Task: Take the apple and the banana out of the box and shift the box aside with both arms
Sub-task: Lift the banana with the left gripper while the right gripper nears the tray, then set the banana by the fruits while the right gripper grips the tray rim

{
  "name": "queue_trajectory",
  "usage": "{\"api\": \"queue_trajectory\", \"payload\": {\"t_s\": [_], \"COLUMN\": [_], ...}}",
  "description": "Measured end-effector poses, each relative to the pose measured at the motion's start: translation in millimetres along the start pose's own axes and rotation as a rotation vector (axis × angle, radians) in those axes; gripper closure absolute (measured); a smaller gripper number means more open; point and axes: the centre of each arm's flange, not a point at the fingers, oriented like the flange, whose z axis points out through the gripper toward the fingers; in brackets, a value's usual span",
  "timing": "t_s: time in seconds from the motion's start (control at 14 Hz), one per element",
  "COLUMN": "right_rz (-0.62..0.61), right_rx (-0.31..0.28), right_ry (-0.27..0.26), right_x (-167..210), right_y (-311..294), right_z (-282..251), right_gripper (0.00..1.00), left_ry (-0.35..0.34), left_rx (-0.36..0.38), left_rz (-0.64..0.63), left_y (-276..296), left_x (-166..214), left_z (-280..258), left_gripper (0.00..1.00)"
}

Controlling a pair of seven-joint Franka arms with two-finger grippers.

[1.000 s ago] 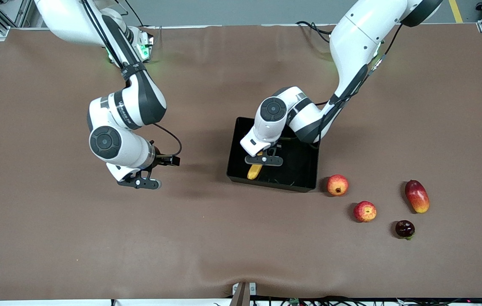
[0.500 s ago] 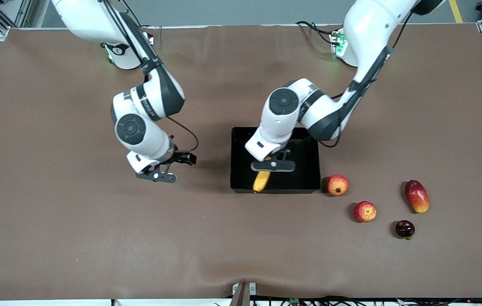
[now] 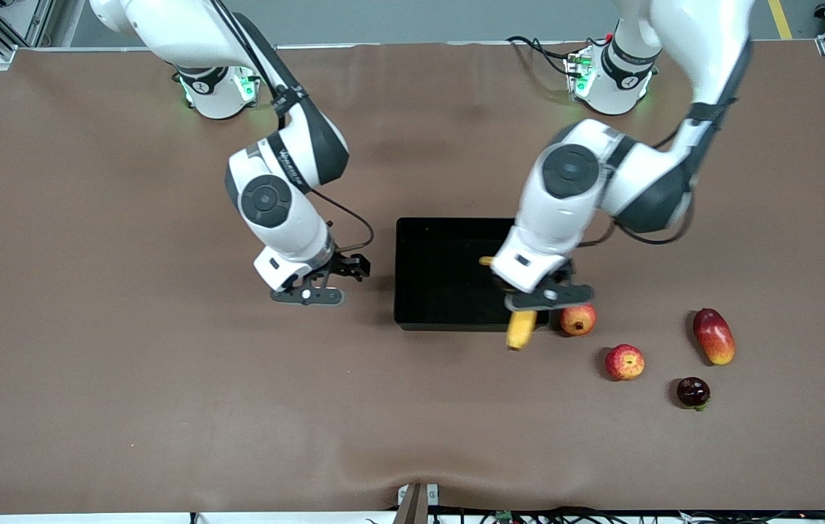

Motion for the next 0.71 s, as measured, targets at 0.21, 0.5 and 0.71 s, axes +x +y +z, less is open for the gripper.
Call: {"api": "queue_trajectory", "payload": {"t_s": [0.21, 0.5, 0.71], "right_rz": [-0.042, -0.062, -0.065], "right_rx": [-0.016, -0.018, -0.009], "right_ry": [-0.017, -0.017, -0.003], "right_x": [-8.2, -31.0, -38.3], "right_y": [-28.1, -72.6, -86.0], "right_z": [29.7, 60.0, 65.4], "right_gripper": [0.00, 0.00, 0.00], "left_ry": [-0.061, -0.135, -0.190], "left_rx": [0.051, 0.086, 0.099], "left_rz": [-0.037, -0.158, -0.236], "left_y": [-70.0, -163.6, -221.0], "left_x": [26.6, 46.9, 49.7], "left_z": [17.4, 55.8, 86.9], "left_gripper": [0.63, 0.63, 0.63]}}
